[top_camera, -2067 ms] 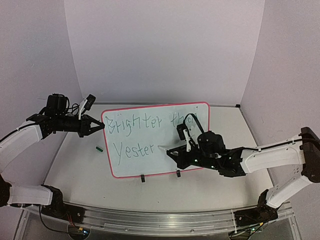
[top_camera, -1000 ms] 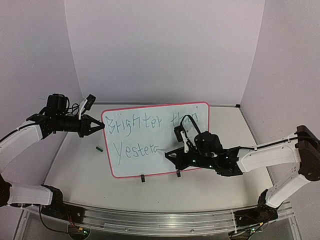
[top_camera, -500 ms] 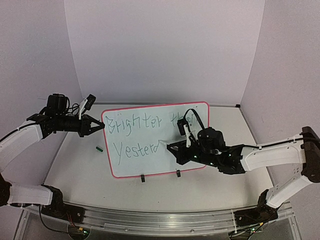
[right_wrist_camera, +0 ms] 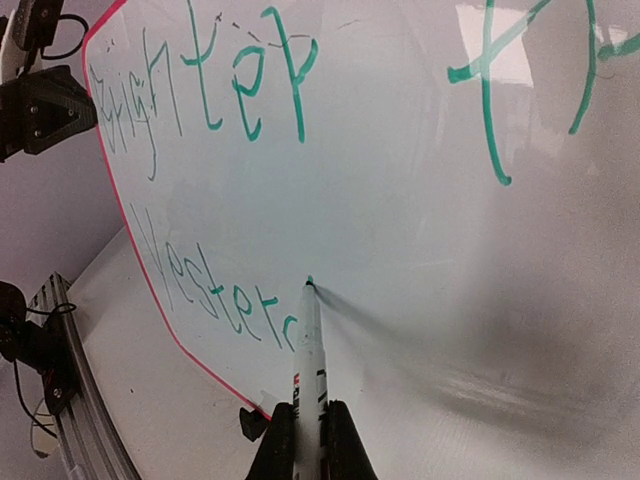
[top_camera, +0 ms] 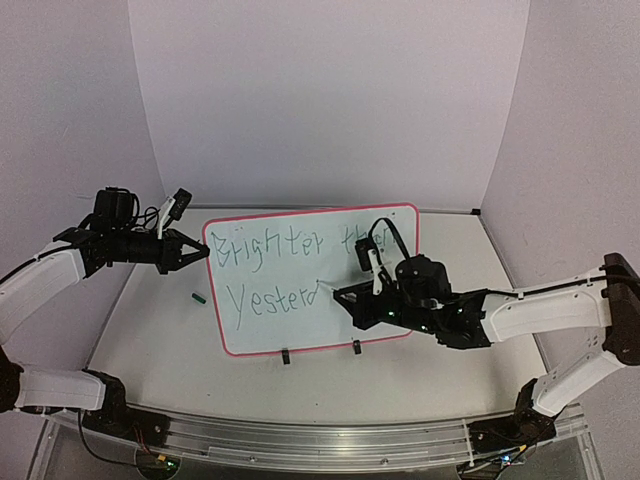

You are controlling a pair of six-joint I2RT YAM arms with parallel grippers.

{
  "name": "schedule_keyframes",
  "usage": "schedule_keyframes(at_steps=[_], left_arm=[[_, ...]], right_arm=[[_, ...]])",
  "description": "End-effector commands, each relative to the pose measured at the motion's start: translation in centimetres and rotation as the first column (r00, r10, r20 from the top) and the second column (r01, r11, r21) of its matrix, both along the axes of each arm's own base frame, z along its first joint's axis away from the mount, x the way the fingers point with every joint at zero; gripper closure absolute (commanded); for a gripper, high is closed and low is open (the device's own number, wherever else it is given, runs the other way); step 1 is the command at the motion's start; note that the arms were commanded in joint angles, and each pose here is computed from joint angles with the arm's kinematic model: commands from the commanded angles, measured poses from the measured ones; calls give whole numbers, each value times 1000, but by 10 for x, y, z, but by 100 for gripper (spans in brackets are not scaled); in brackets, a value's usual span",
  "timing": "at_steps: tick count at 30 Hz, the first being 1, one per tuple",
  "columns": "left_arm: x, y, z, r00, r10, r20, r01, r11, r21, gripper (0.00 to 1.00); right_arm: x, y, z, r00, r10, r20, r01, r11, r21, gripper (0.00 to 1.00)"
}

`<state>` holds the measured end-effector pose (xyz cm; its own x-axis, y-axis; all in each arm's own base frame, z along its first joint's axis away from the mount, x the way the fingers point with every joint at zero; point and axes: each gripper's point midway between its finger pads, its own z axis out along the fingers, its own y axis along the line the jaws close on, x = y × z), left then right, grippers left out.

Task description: Write a sentence on the whiteboard

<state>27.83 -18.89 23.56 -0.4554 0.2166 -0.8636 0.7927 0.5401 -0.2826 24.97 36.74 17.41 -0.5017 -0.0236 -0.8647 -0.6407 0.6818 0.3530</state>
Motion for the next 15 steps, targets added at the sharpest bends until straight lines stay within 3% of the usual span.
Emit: schedule_keyframes(at_steps=[1,15], left_arm=[[-11,-3,-33,995,-20,-97,27,997,73,100],[-11,-3,-32,995,-21,-97,28,997,73,100]], right_arm=[[-6,3,-12,998,27,-51,-26,999,19,100],[-14,-3,-36,991,27,-127,-31,999,-24,100]])
